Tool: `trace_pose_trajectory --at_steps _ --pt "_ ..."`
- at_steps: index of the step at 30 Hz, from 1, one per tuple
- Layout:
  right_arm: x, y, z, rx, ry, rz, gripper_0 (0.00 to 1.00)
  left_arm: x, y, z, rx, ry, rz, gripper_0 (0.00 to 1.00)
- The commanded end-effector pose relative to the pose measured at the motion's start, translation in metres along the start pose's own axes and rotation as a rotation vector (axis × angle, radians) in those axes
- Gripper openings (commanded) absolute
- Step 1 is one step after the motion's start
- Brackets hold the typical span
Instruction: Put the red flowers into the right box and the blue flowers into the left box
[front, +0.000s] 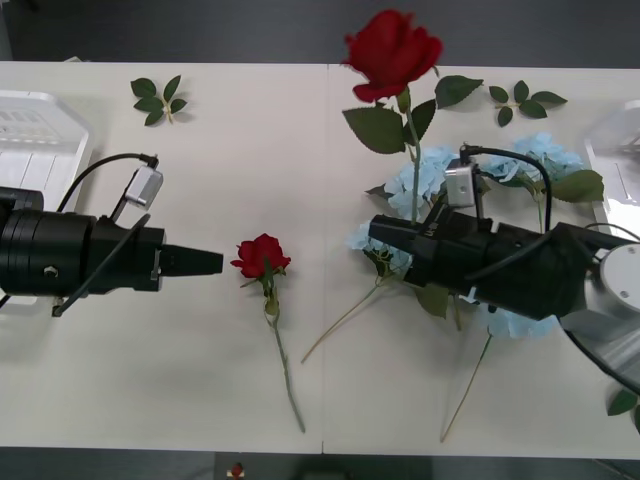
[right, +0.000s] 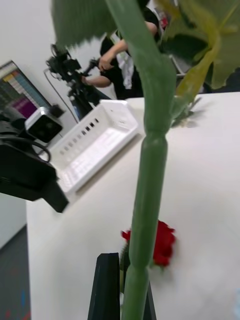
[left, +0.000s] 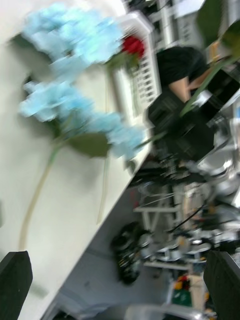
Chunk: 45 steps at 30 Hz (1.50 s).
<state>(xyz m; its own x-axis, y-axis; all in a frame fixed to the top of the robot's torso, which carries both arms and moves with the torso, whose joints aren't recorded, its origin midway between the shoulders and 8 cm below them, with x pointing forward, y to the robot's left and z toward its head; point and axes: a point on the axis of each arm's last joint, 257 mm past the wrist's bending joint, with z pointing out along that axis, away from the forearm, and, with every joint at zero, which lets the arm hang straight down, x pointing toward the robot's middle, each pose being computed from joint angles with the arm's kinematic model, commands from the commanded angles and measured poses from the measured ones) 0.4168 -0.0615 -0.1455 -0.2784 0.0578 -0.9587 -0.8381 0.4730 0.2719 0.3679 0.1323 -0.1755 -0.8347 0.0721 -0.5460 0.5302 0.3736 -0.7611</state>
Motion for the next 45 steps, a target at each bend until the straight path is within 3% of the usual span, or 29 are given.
trace_pose_trajectory --at_steps 1,11,19,25,34,43,45 --pt "-0.022 -0.027 -0.031 0.063 0.038 -0.017 0.0 0.007 0.028 -0.012 -0.128 0.046 -0.022 1.0" --pt "-0.036 -0.153 -0.165 0.383 0.187 0.086 0.0 -0.008 0.088 -0.002 -0.415 0.022 -0.177 1.0" --pt "-0.047 -0.258 -0.309 0.734 0.238 0.127 0.0 -0.029 0.094 0.031 -0.604 -0.068 -0.204 1.0" --pt "-0.034 -0.308 -0.418 0.987 0.328 0.074 0.0 -0.022 0.093 0.058 -0.741 -0.112 -0.203 1.0" --pt "-0.017 -0.344 -0.475 1.191 0.328 0.002 0.0 -0.01 0.116 0.079 -0.908 -0.175 -0.15 1.0" --pt "-0.001 -0.372 -0.491 1.301 0.345 -0.078 0.01 -0.008 0.143 0.084 -0.982 -0.209 -0.126 1.0" --pt "-0.002 -0.377 -0.494 1.317 0.355 -0.094 0.27 -0.009 0.149 0.086 -0.985 -0.212 -0.125 1.0"
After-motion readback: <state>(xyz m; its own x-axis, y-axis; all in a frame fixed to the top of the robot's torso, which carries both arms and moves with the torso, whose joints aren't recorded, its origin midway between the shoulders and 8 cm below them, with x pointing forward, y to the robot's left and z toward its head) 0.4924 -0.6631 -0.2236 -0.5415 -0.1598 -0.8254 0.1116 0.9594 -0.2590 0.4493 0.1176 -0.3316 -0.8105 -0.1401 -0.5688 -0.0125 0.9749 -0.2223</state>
